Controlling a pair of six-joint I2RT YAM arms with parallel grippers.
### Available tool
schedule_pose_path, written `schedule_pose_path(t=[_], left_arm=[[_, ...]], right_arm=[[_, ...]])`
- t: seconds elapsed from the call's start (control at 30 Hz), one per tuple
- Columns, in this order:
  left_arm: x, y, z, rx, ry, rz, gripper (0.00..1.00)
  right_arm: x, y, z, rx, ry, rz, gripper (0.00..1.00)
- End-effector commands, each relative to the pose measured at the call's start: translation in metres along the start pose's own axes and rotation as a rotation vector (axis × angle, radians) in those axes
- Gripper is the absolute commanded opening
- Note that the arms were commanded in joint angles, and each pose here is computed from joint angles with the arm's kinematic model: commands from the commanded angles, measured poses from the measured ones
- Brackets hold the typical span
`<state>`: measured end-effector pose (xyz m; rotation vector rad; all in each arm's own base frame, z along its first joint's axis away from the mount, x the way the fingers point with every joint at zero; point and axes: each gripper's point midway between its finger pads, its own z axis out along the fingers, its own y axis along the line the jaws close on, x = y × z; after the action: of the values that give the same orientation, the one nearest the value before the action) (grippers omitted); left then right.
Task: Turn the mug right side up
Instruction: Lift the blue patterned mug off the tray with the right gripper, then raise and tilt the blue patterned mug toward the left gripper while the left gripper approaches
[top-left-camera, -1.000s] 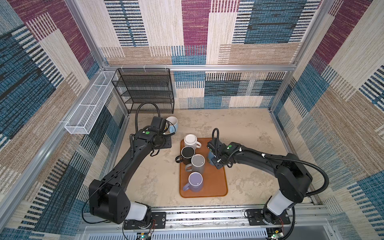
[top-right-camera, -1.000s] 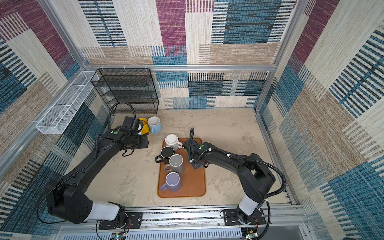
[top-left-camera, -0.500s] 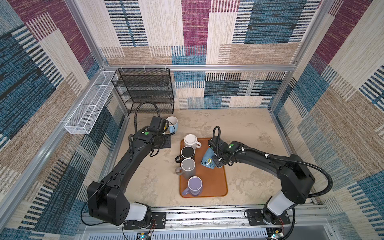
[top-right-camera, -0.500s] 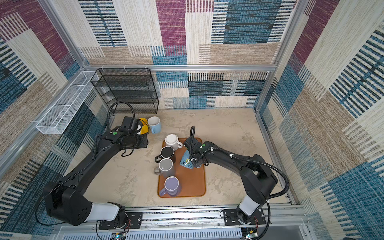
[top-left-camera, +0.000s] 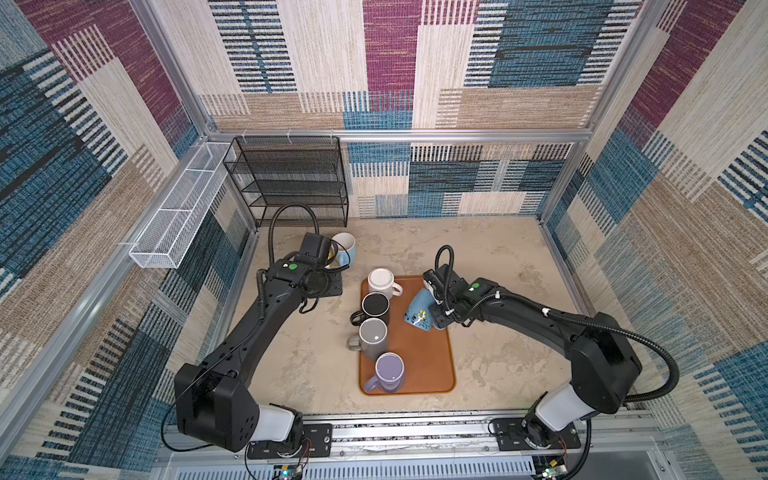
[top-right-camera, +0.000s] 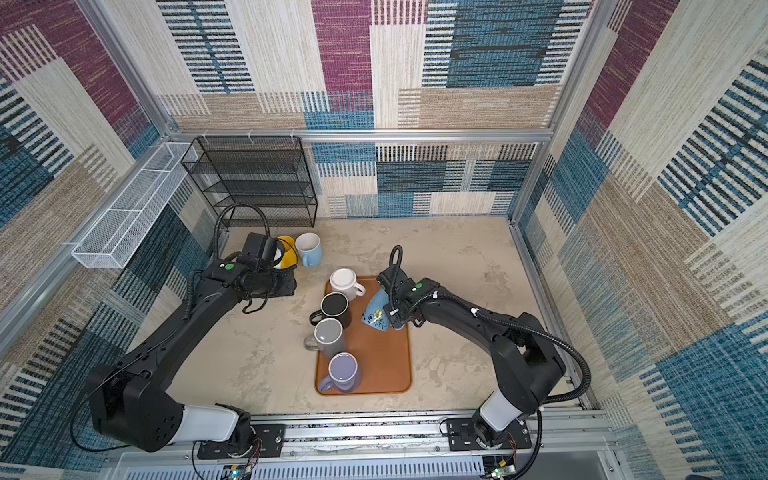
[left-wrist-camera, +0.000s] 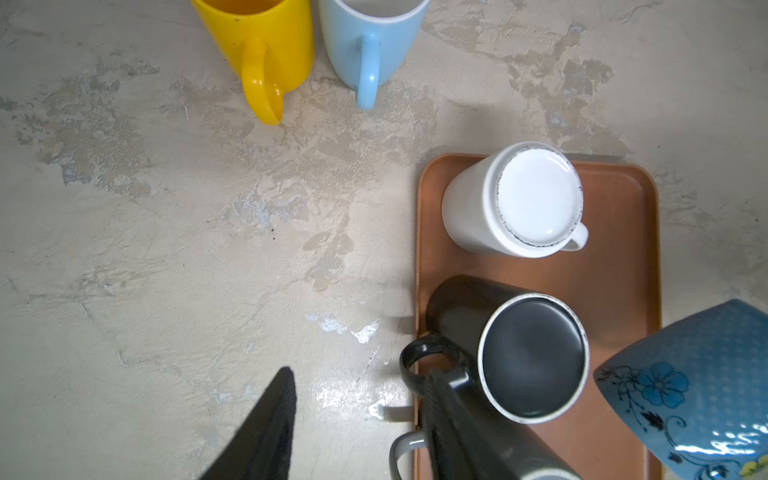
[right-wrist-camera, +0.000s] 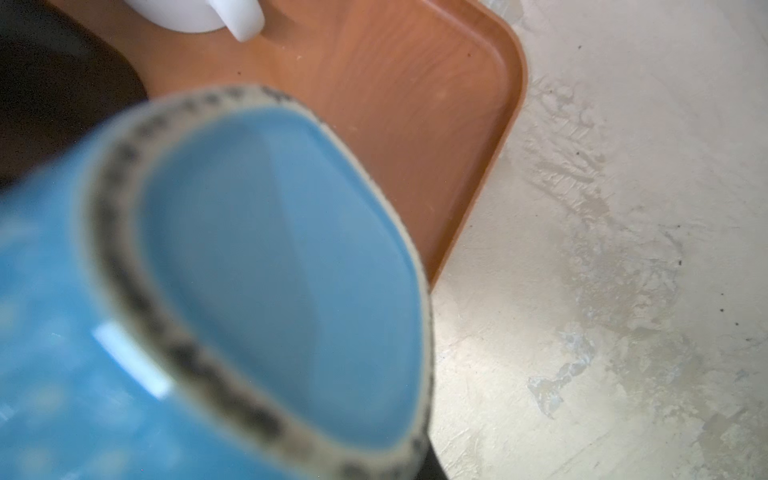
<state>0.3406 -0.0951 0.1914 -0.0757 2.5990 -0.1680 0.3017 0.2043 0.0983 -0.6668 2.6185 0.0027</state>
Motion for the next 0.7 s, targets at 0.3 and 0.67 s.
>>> schedule_pose_path(t=[0.3, 0.67], left_arm=[[-0.011, -0.005, -0.012, 0.035, -0.071, -0.028, 0.48], [-0.017, -0.019, -0.027, 0.137, -0.136, -0.043, 0.47]], right_arm=[[-0.032, 0.003, -0.013, -0.156, -0.16, 0.112, 0.0], [-0.071, -0.002, -0.036, -0.266, -0.325, 0.27, 0.0]])
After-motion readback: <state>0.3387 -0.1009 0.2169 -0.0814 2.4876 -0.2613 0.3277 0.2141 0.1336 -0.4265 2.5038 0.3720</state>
